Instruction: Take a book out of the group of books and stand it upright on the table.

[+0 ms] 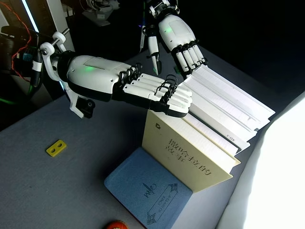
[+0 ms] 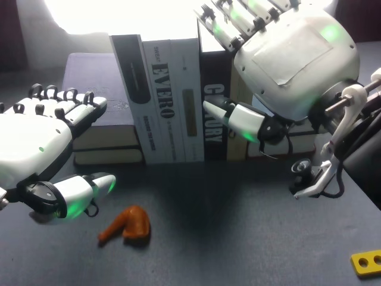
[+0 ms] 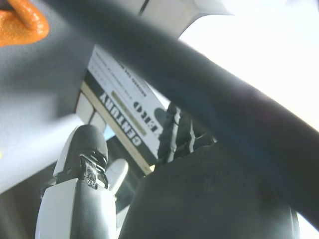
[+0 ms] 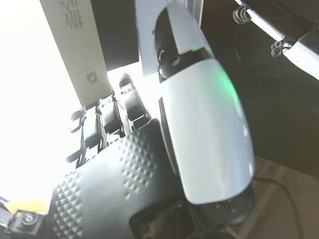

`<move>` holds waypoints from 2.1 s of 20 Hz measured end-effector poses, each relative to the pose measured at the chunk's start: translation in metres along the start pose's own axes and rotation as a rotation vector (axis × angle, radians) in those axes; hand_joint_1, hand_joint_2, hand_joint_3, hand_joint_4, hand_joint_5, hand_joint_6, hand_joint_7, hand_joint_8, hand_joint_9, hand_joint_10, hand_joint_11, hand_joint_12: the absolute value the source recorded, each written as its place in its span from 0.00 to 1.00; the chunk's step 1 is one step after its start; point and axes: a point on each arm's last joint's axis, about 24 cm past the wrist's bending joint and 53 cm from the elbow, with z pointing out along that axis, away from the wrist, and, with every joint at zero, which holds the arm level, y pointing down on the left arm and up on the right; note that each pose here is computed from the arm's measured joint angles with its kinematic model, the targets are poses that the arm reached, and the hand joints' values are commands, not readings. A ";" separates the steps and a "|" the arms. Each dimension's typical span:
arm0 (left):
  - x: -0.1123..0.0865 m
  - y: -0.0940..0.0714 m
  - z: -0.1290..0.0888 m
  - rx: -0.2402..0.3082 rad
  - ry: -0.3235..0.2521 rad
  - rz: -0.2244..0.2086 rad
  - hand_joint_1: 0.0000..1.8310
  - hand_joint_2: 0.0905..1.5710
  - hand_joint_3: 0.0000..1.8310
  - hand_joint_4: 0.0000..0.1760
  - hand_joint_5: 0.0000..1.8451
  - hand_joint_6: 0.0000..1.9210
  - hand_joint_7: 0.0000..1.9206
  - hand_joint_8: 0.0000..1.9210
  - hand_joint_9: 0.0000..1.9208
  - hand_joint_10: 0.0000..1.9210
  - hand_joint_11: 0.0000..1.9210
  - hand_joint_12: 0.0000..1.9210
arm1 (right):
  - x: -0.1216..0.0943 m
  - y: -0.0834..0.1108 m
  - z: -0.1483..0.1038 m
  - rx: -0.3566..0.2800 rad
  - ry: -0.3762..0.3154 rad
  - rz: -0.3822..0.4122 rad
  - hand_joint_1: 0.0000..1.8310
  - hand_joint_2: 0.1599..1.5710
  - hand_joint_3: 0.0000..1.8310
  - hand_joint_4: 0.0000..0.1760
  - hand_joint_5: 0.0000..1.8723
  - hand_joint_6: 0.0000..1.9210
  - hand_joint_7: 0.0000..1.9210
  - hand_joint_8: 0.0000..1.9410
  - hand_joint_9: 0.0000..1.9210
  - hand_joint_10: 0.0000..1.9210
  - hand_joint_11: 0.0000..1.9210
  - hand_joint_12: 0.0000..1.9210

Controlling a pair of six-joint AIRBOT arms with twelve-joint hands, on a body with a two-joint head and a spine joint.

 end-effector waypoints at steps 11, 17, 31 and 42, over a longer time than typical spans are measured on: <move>-0.001 -0.001 0.000 0.002 -0.002 -0.003 0.22 0.81 0.00 0.00 0.04 0.00 0.03 0.00 0.02 0.00 0.00 0.03 | -0.010 -0.008 -0.005 0.030 -0.026 -0.005 0.13 0.73 0.00 0.00 0.03 0.01 0.00 0.00 0.00 0.00 0.00 0.00; -0.003 -0.002 0.001 0.004 -0.007 -0.006 0.23 0.81 0.00 0.00 0.04 0.00 0.02 0.00 0.00 0.00 0.00 0.00 | -0.004 -0.007 -0.006 0.024 -0.008 0.008 0.11 0.73 0.00 0.00 0.13 0.05 0.00 0.00 0.00 0.00 0.00 0.00; -0.018 -0.001 0.005 0.005 -0.045 -0.010 0.24 0.80 0.00 0.00 0.05 0.00 0.04 0.00 0.02 0.00 0.01 0.01 | 0.002 -0.005 -0.004 0.011 0.004 0.025 0.12 0.73 0.00 0.00 0.16 0.29 0.00 0.00 0.00 0.00 0.00 0.00; -0.024 -0.006 0.004 0.015 -0.059 -0.021 0.22 0.81 0.00 0.00 0.04 0.00 0.02 0.00 0.00 0.00 0.00 0.00 | 0.001 0.001 -0.014 0.001 0.015 -0.003 0.12 0.73 0.00 0.00 0.16 0.36 0.00 0.00 0.00 0.00 0.00 0.00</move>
